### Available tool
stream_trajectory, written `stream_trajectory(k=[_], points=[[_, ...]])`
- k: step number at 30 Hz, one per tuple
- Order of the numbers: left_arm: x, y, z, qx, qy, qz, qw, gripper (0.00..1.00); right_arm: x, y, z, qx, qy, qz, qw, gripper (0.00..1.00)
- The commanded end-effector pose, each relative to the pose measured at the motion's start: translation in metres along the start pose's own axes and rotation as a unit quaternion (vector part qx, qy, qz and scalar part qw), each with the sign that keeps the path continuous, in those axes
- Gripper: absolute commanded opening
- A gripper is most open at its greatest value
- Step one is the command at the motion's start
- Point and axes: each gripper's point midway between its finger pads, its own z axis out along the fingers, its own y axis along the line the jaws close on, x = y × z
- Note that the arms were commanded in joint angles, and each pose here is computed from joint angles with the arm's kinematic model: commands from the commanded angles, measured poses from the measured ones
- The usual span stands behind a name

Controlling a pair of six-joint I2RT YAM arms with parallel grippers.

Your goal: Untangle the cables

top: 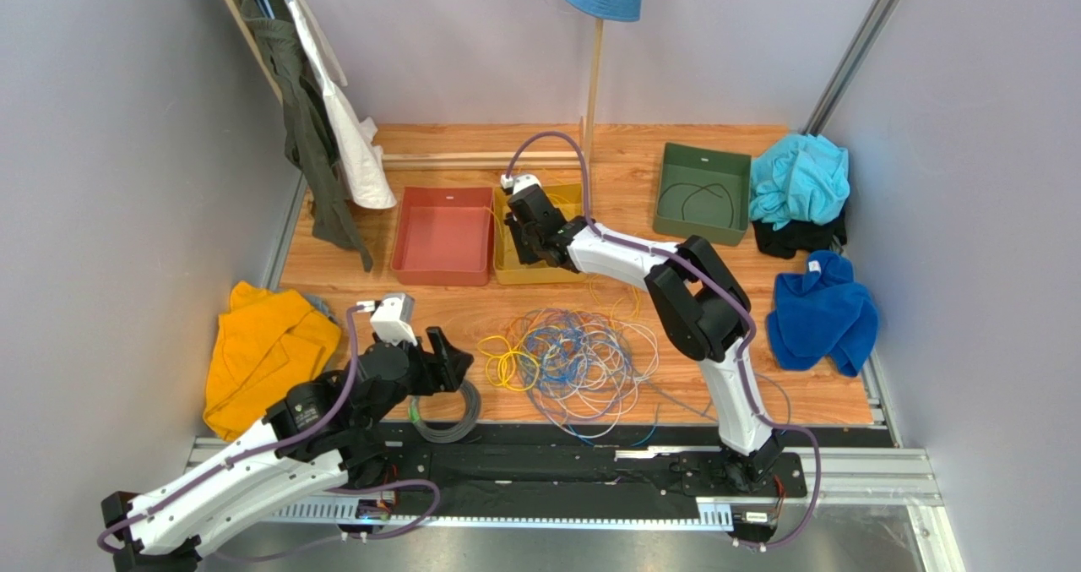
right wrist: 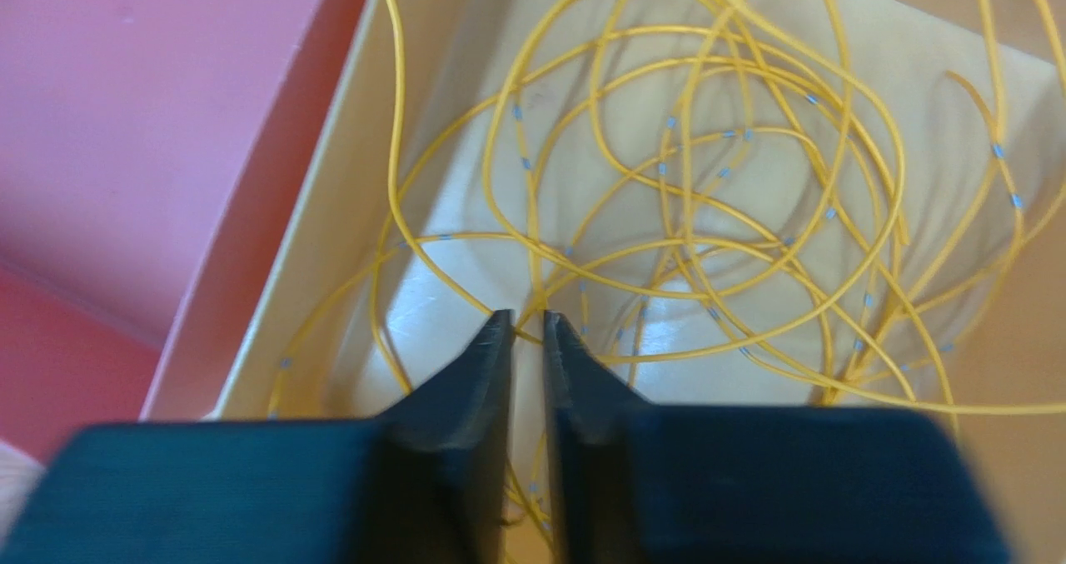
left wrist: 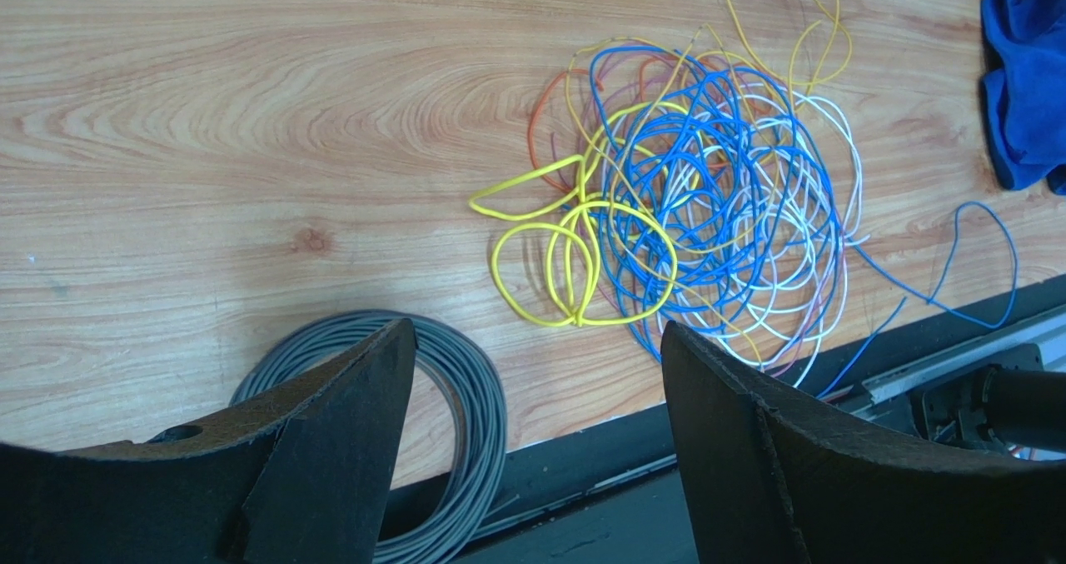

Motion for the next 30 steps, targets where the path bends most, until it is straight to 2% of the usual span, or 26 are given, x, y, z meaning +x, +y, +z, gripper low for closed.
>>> stream_trajectory(k=[1, 5, 8, 10, 11, 13, 14, 20, 26, 28, 30], points=[[-0.002, -0.006, 0.003, 0.009, -0.003, -0.01, 1.0, 0.81, -0.03, -0.018, -0.008, 0.039, -0.039, 0.011, 0.998, 0.1], [-0.001, -0.006, 0.002, 0.008, -0.001, -0.01, 1.0, 0.81, -0.041, -0.036, -0.017, 0.065, -0.059, 0.031, 0.996, 0.04], [-0.001, -0.005, 0.002, 0.007, -0.001, -0.012, 1.0, 0.81, -0.04, -0.047, -0.019, 0.081, -0.049, 0.038, 0.995, 0.03], [0.0, -0.005, 0.002, 0.007, 0.0, -0.012, 1.0, 0.81, -0.04, -0.046, -0.029, 0.07, -0.058, 0.037, 0.995, 0.08], [-0.001, -0.005, 0.002, 0.007, -0.001, -0.013, 1.0, 0.81, -0.053, -0.039, -0.035, 0.051, -0.085, 0.042, 0.994, 0.16], [-0.001, -0.006, 0.003, 0.008, -0.002, -0.013, 1.0, 0.81, -0.049, -0.03, -0.044, 0.015, -0.095, 0.048, 0.994, 0.24], [-0.002, -0.006, 0.002, 0.009, -0.004, -0.013, 1.0, 0.81, -0.068, -0.022, -0.061, -0.006, -0.122, 0.054, 0.991, 0.29], [-0.006, -0.01, 0.0, 0.016, -0.006, -0.015, 1.0, 0.81, -0.114, -0.008, -0.118, -0.039, -0.175, 0.063, 0.982, 0.48], [-0.007, -0.013, 0.0, 0.02, -0.006, -0.018, 1.0, 0.81, -0.129, -0.02, -0.147, -0.011, -0.197, 0.071, 0.978, 0.51], [-0.006, -0.013, 0.0, 0.021, -0.004, -0.018, 1.0, 0.8, -0.133, -0.035, -0.153, 0.012, -0.212, 0.092, 0.973, 0.52], [-0.005, -0.015, 0.0, 0.024, -0.002, -0.019, 1.0, 0.8, -0.124, -0.061, -0.14, 0.033, -0.204, 0.143, 0.968, 0.57]])
